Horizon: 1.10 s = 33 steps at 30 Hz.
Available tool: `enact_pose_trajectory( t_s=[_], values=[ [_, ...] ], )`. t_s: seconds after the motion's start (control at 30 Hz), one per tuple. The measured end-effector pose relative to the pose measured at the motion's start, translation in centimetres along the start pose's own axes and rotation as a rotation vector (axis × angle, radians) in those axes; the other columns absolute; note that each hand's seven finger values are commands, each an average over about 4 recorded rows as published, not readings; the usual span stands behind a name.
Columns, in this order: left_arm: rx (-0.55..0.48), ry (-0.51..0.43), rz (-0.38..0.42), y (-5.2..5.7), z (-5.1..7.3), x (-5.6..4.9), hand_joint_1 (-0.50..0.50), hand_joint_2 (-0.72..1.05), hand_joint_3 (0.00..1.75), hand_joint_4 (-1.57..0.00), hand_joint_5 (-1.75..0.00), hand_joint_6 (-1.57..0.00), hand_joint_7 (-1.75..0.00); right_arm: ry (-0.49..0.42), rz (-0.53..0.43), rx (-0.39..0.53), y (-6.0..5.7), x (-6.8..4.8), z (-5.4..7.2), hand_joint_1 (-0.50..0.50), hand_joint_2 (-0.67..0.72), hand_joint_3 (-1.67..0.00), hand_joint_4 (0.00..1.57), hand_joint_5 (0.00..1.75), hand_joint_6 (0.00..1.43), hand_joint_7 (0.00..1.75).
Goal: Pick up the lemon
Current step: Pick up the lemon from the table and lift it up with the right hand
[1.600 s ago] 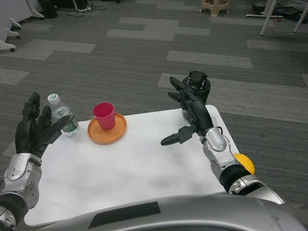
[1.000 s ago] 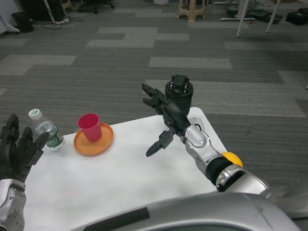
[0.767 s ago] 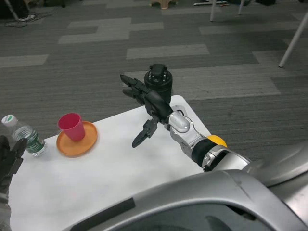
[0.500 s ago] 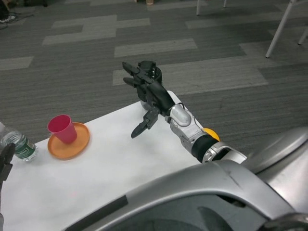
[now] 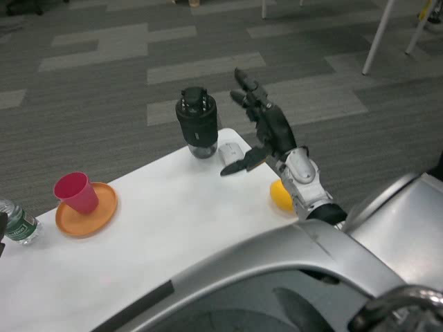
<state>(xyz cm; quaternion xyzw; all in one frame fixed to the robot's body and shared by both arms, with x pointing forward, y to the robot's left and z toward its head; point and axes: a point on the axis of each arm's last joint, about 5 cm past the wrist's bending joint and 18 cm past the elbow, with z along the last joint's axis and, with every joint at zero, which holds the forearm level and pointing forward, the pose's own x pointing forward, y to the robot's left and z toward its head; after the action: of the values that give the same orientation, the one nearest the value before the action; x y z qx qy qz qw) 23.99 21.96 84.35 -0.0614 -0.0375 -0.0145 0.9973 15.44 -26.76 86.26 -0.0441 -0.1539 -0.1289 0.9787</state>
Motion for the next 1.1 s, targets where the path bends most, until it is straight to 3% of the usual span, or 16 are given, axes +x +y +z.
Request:
enact_pose_trajectory(
  t_s=[0.2, 0.43, 0.57, 0.77, 1.1],
  values=[
    [0.016, 0.013, -0.021, -0.2, 0.2, 0.5, 0.50, 0.96, 0.09, 0.00, 0.00, 0.00, 0.00, 0.010, -0.141, -0.062, -2.8, -2.2, 0.6, -0.12, -0.03, -0.16, 0.00, 0.48, 0.00, 0.00],
    [0.030, 0.017, -0.037, -0.3, 0.4, 0.9, 0.50, 0.96, 0.09, 0.00, 0.00, 0.00, 0.00, 0.026, -0.216, -0.104, -4.5, -3.7, 1.0, -0.12, -0.03, -0.20, 0.00, 0.48, 0.00, 0.00],
    [0.036, 0.023, -0.040, -0.3, 0.4, 0.9, 0.50, 0.96, 0.09, 0.00, 0.00, 0.00, 0.00, 0.065, -0.270, -0.126, -5.4, -5.4, 1.0, -0.12, 0.06, -0.20, 0.00, 0.48, 0.00, 0.00],
    [0.040, 0.030, -0.043, -0.3, 0.4, 1.0, 0.50, 0.96, 0.09, 0.00, 0.00, 0.00, 0.00, 0.185, -0.334, -0.102, -5.4, -8.4, -0.2, -0.20, 0.20, -0.22, 0.00, 0.48, 0.00, 0.00],
    [0.052, 0.045, -0.057, -0.4, 0.4, 1.1, 0.50, 0.96, 0.09, 0.00, 0.00, 0.00, 0.00, 0.325, -0.300, -0.032, -4.6, -10.8, -1.9, -0.25, 0.44, -0.16, 0.00, 0.48, 0.00, 0.00]
  ],
)
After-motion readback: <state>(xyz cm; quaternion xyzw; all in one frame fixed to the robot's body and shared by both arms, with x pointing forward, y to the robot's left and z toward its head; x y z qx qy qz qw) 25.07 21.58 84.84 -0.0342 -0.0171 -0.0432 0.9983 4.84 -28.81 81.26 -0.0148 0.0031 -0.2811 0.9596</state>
